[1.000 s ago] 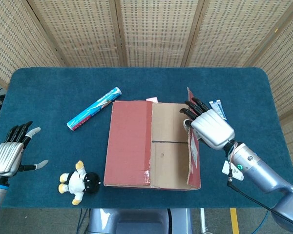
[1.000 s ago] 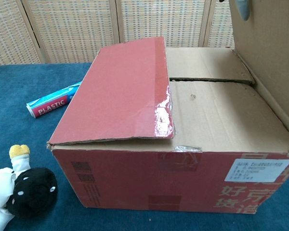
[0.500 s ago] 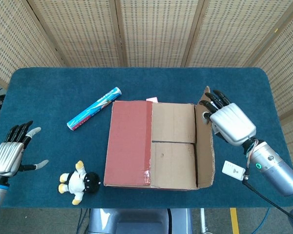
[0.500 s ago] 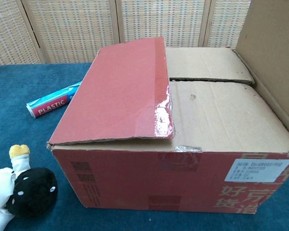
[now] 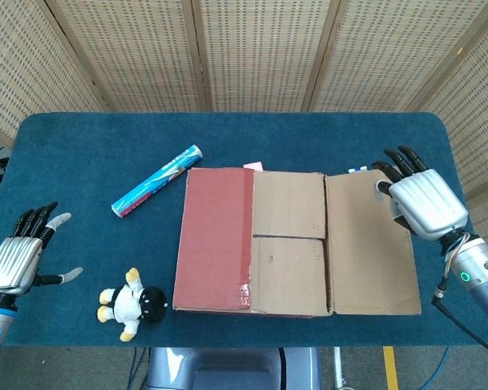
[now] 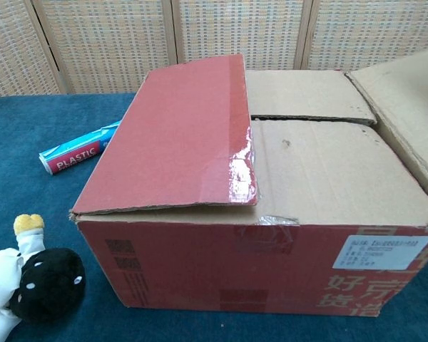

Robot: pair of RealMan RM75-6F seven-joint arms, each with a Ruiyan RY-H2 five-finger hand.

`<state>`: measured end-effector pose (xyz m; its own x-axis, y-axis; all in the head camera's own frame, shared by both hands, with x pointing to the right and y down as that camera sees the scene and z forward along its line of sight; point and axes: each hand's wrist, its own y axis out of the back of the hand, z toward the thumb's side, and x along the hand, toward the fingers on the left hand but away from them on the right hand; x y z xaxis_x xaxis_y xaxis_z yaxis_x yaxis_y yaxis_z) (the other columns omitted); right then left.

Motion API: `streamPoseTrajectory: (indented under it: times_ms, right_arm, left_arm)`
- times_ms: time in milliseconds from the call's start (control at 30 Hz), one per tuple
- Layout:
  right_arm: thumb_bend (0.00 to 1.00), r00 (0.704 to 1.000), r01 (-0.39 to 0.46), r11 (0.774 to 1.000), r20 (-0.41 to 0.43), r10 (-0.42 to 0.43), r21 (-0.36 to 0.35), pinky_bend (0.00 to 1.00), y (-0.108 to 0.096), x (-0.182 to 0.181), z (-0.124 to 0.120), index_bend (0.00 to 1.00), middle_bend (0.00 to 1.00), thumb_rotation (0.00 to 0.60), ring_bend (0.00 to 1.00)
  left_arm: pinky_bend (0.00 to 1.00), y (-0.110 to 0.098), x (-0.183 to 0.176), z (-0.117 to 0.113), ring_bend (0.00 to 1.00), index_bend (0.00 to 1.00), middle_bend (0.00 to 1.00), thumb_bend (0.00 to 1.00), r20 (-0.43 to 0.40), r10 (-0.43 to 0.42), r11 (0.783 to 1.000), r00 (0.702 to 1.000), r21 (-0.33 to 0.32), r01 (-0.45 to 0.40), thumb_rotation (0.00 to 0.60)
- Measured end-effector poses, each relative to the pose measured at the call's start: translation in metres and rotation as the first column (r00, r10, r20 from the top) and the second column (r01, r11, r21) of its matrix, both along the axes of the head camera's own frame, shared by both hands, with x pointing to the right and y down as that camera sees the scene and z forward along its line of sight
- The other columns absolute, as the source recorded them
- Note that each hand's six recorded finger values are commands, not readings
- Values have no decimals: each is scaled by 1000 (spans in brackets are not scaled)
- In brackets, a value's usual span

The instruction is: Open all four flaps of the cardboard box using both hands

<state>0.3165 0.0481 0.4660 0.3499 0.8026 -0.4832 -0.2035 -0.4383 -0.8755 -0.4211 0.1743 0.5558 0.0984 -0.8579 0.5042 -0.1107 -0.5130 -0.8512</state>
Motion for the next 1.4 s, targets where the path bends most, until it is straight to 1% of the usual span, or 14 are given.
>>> streamPoseTrajectory:
  times_ms: [200, 300, 400, 500, 567, 633, 733, 767, 867, 933, 967, 1033, 1167, 1400]
  right_arm:
    - [1000, 999, -46, 999, 24, 47, -26, 0, 7, 14, 14, 485, 199, 600, 0]
    - [1000, 998, -56, 998, 38, 57, -31, 0, 12, 17, 19, 447, 199, 600, 0]
    - [1000, 997, -64, 998, 50, 65, -24, 0, 16, 20, 23, 367, 199, 600, 0]
    - [983, 995, -81, 997, 63, 81, -4, 0, 21, 23, 27, 282, 183, 600, 0]
    - [923, 993, -96, 995, 65, 95, 14, 0, 25, 25, 29, 224, 152, 600, 0]
    - [863, 992, -113, 993, 65, 111, 27, 0, 30, 28, 32, 187, 127, 600, 0]
    - [784, 987, -148, 988, 68, 145, 38, 0, 36, 31, 37, 143, 86, 600, 0]
    - [766, 984, -164, 986, 74, 160, 39, 0, 39, 32, 39, 132, 73, 600, 0]
    - [749, 979, -190, 981, 89, 185, 46, 0, 42, 33, 41, 124, 63, 600, 0]
    - [749, 975, -206, 977, 99, 200, 54, 0, 45, 33, 43, 124, 63, 600, 0]
    - [749, 973, -215, 975, 103, 209, 57, 0, 48, 33, 45, 124, 63, 600, 0]
    - [749, 969, -231, 971, 108, 223, 58, 0, 51, 34, 47, 124, 63, 600, 0]
    - [749, 956, -276, 960, 117, 269, 46, 0, 60, 40, 54, 124, 63, 600, 0]
    - [749, 946, -308, 950, 120, 301, 49, 0, 67, 49, 55, 124, 63, 600, 0]
  left_arm:
    - [0, -9, 6, -7, 0, 136, 0, 60, -14, 39, 999, 999, 26, -39, 425]
    - [0, -13, 12, -10, 0, 136, 0, 59, -40, 67, 997, 997, 29, -66, 425]
    - [0, -21, 21, -14, 0, 136, 0, 58, -76, 120, 993, 990, 24, -118, 423]
    - [0, -31, 36, -18, 0, 136, 0, 53, -111, 204, 979, 973, 24, -202, 430]
    - [0, -37, 45, -21, 0, 136, 0, 44, -142, 247, 969, 958, 17, -248, 437]
    - [0, -43, 53, -22, 0, 136, 0, 29, -173, 277, 960, 945, 10, -280, 423]
    - [0, -53, 71, -26, 0, 136, 0, 8, -227, 343, 936, 912, 3, -351, 368]
    - [0, -57, 79, -27, 0, 136, 0, 5, -244, 373, 923, 895, 3, -384, 353]
    - [0, -66, 98, -31, 0, 136, 0, 0, -278, 442, 888, 853, 5, -459, 309]
    - [0, -71, 108, -32, 0, 136, 0, 0, -297, 469, 872, 832, 5, -489, 272]
    - [0, -74, 116, -33, 0, 136, 0, 0, -310, 484, 861, 818, 5, -508, 236]
    - [0, -78, 123, -33, 0, 136, 0, 0, -320, 500, 850, 805, 4, -526, 182]
    - [0, -86, 145, -33, 0, 156, 0, 0, -346, 541, 817, 767, 0, -577, 167]
    - [0, -98, 192, -29, 0, 230, 38, 3, -408, 584, 762, 702, -24, -647, 138]
